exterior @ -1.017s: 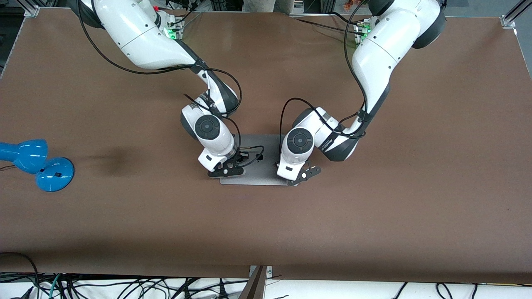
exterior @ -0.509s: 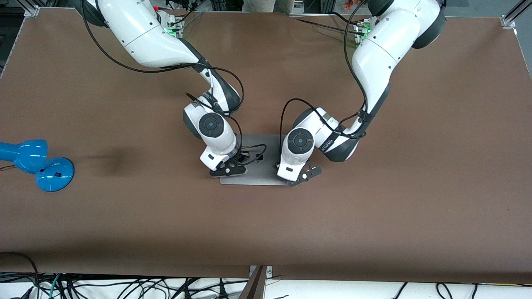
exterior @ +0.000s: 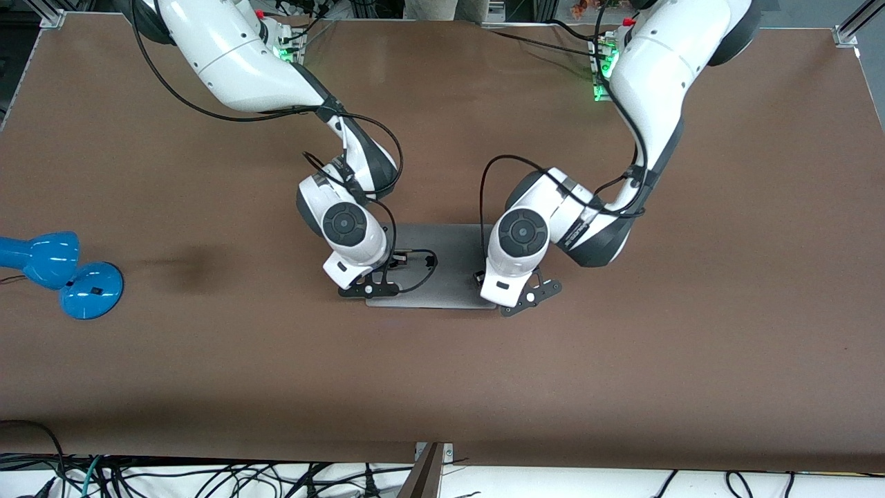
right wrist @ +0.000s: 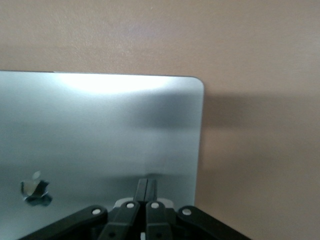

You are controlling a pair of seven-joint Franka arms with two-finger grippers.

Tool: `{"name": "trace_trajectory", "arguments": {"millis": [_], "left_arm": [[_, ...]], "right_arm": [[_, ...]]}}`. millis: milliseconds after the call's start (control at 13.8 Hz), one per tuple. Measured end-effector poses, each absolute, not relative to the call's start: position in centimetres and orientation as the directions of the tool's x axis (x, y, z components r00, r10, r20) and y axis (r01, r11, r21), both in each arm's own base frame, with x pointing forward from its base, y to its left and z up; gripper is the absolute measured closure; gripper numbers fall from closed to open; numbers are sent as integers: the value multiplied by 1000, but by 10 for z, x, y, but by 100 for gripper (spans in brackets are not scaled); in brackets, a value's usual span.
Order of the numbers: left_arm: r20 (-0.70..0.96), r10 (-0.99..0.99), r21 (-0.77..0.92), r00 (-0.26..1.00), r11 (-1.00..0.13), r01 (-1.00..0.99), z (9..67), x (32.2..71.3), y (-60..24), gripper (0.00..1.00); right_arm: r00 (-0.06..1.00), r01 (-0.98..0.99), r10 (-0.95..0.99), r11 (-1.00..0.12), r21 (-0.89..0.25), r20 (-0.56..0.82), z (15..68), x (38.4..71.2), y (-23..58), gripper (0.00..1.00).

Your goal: Close laptop with both arms from behind

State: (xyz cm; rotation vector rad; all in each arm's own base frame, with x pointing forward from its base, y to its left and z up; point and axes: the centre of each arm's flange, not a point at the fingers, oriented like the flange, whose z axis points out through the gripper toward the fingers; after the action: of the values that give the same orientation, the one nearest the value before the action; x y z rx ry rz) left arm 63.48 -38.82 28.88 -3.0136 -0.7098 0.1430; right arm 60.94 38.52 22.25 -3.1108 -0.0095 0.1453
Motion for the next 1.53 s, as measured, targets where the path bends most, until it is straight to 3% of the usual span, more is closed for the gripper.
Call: {"name": "trace_trajectory", "arguments": {"millis": [291,654,799,1308,1380,1526], "left_arm": [[-103,419,-54,902,-908,416,344,626,-385,0],[-125,363,20,923,-929,369,433,602,-351,0],[-115,337,34,935,-939,342,467,583,-328,0],[-120,263,28,957,-963,268,522,546,-231,0],[-123,254,30,959,-965,260,527,545,-215,0],[-135,239,23,962,-970,244,532,546,-189,0]], "right_arm": [[988,-41,-32,-997,-58,-151,287,612,384,100],[975,-55,-50,-998,-17,-215,385,612,360,95],[974,-65,-61,-998,-8,-219,425,614,346,79],[976,-169,-163,-985,-23,-147,534,621,256,6],[976,-175,-169,-984,-29,-136,542,622,247,0],[981,-167,-162,-985,-41,-108,565,622,223,0]]}}
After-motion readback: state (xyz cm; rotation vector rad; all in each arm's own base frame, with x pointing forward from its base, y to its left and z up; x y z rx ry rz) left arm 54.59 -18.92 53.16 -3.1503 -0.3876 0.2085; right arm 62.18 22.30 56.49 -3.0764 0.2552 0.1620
